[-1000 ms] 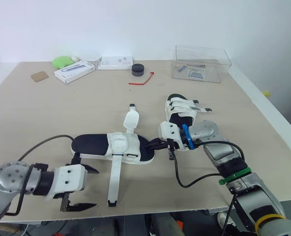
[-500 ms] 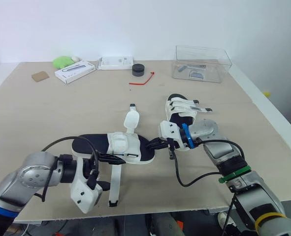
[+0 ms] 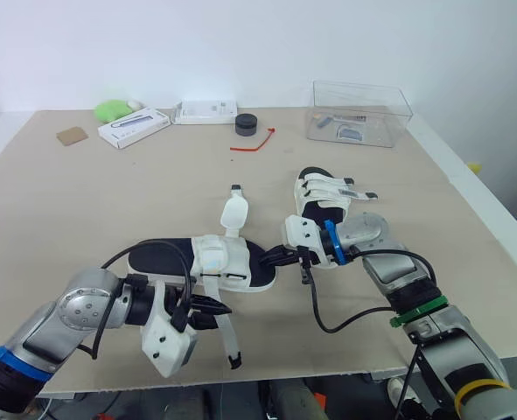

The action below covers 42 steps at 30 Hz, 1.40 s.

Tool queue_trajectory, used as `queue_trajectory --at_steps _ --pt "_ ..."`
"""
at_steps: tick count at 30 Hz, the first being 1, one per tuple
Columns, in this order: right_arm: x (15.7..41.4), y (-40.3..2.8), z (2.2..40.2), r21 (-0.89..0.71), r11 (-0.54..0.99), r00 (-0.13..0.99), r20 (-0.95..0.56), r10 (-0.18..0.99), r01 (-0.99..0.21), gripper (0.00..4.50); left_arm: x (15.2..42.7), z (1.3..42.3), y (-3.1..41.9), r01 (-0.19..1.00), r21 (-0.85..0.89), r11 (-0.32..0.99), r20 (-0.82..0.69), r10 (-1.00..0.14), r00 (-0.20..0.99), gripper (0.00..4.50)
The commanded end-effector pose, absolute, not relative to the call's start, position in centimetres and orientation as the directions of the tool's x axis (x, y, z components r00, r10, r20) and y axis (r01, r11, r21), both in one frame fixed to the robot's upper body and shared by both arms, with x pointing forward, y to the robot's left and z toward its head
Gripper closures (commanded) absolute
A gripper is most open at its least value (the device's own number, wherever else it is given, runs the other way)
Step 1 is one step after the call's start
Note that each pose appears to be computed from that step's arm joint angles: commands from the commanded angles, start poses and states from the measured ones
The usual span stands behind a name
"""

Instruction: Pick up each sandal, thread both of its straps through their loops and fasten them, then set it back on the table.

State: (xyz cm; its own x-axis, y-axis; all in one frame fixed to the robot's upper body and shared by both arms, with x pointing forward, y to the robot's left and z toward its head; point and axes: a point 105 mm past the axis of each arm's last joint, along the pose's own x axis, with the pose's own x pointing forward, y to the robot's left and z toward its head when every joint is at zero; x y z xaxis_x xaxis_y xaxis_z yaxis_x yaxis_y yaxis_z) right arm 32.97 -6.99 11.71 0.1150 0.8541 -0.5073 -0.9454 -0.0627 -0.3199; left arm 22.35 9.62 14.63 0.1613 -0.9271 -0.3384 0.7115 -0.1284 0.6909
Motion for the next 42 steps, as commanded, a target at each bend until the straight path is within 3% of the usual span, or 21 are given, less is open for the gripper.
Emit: queue_trajectory --at_steps 1,5,8,13,22,34,38,42 --pt "33.2 -8.4 10.2 -0.289 -0.037 0.140 -0.568 0.811 -0.957 4.50 23.4 17.3 9.7 0.854 0.513 0.084 -0.203 -0.955 0.216 4.44" --pt "33.3 -8.2 10.2 -0.292 -0.041 0.139 -0.569 0.811 -0.955 4.50 24.7 18.0 10.6 0.955 0.190 0.229 -0.135 -0.957 0.256 4.44" --pt "33.4 -8.1 10.3 -0.295 -0.046 0.137 -0.568 0.811 -0.954 4.50 25.8 18.0 11.3 0.961 0.010 0.276 -0.114 -0.955 0.275 4.44" --pt "33.5 -7.9 10.3 -0.299 -0.049 0.136 -0.567 0.813 -0.953 4.50 27.7 17.7 11.8 0.940 -0.131 0.315 -0.086 -0.948 0.305 4.44" --pt "33.4 -8.2 10.3 -0.306 -0.043 0.145 -0.567 0.811 -0.951 4.50 30.7 17.0 12.1 0.914 -0.186 0.360 -0.056 -0.933 0.356 4.44" --pt "33.1 -8.9 10.3 -0.308 -0.028 0.161 -0.570 0.806 -0.951 4.50 32.1 16.2 12.4 0.886 -0.244 0.393 -0.031 -0.917 0.398 4.44" --pt "33.0 -9.0 10.2 -0.308 -0.029 0.161 -0.573 0.804 -0.951 4.50 32.3 16.5 12.6 0.877 -0.244 0.413 -0.009 -0.906 0.424 3.26" --pt "32.9 -9.0 10.1 -0.306 -0.030 0.160 -0.574 0.803 -0.951 4.50 32.5 16.6 12.9 0.874 -0.208 0.440 -0.010 -0.894 0.448 1.42"
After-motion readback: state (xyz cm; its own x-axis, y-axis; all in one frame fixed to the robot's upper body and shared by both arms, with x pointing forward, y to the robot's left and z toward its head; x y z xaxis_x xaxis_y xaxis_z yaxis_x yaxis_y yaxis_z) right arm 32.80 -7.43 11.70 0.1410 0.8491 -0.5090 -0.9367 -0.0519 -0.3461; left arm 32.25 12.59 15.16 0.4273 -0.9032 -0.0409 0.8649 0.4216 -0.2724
